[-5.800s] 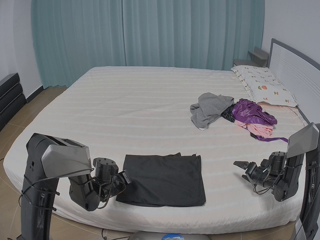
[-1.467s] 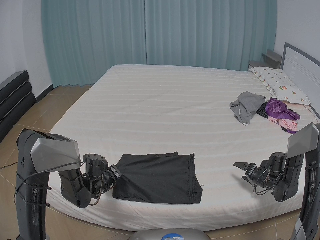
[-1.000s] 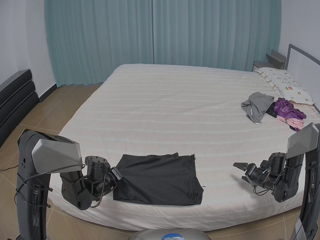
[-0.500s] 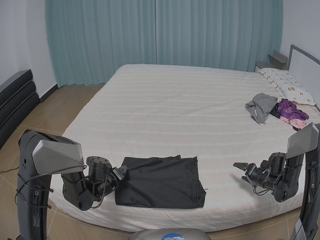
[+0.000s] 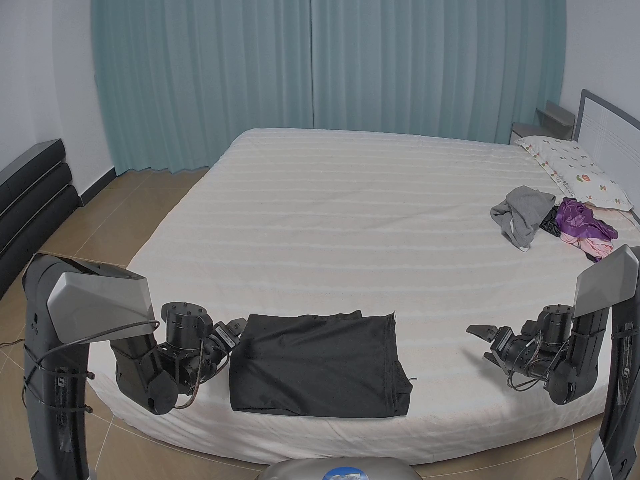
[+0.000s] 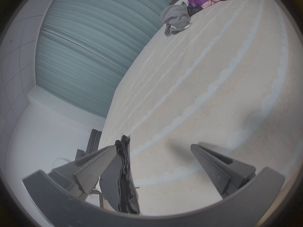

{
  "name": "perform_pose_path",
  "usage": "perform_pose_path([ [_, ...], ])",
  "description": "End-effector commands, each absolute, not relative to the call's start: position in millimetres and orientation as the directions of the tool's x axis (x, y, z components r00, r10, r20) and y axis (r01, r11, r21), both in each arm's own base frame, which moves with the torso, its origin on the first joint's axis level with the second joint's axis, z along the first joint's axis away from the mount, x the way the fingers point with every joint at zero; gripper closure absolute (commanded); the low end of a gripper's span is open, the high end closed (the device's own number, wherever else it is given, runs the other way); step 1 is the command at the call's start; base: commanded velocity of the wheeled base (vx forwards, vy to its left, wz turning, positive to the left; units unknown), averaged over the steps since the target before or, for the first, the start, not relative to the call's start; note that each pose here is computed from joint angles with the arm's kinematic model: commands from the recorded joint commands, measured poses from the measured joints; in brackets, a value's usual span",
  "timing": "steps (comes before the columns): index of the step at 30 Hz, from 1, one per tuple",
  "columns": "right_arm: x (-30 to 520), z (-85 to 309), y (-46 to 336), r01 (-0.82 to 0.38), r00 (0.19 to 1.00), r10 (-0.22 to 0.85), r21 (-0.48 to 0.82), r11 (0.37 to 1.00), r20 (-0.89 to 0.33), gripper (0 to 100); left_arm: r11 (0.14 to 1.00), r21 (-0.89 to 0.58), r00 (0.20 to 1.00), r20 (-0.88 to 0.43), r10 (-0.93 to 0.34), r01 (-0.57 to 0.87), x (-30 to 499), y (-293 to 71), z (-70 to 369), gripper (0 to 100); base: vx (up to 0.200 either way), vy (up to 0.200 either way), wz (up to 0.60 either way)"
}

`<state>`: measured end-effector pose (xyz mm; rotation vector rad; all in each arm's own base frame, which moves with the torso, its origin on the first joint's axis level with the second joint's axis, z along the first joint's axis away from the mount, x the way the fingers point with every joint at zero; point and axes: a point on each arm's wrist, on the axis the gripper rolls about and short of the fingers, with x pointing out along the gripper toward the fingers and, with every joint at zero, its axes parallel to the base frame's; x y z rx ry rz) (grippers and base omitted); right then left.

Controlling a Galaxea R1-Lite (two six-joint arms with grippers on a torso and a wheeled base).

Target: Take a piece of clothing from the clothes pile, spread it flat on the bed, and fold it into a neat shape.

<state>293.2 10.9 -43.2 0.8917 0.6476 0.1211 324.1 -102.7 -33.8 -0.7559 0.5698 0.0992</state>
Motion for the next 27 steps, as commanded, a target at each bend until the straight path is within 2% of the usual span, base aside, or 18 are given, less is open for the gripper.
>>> perform_pose_path([
  [1,286.5,-11.6,16.1,0.091,0.837,0.367,0.765,0.637,-0.406,0,0.704,-0.667,0.897,-0.43,-0.098,-0.243,318.7,-89.8,10.0,0,0.0,0.0,0.0],
  [5,261.7,33.8,23.3,-0.005,0.864,0.391,0.77,0.638,-0.318,0,0.693,-0.694,0.925,-0.365,-0.103,-0.197,303.7,-83.9,43.2,0,0.0,0.0,0.0],
  [8,241.0,58.0,23.4,-0.059,0.881,0.392,0.76,0.647,-0.264,0,0.718,-0.68,0.945,-0.312,-0.098,-0.15,290.3,-78.9,66.5,0,0.0,0.0,0.0],
  [12,199.2,97.7,19.7,-0.187,0.91,0.389,0.696,0.693,-0.143,0,0.782,-0.62,0.976,-0.203,-0.08,-0.065,249.9,-66.4,108.0,0,0.0,0.0,0.0],
  [20,141.6,137.8,14.7,-0.288,0.934,0.357,0.54,0.791,-0.025,0,0.851,-0.525,0.999,0.006,0.04,-0.031,179.7,-45.0,158.5,0,0.0,0.0,0.0],
  [27,92.3,144.8,13.1,-0.337,0.928,0.371,0.396,0.854,-0.012,0,0.896,-0.438,0.987,0.106,0.123,-0.064,130.3,-28.8,171.5,0,0.0,0.0,0.0],
])
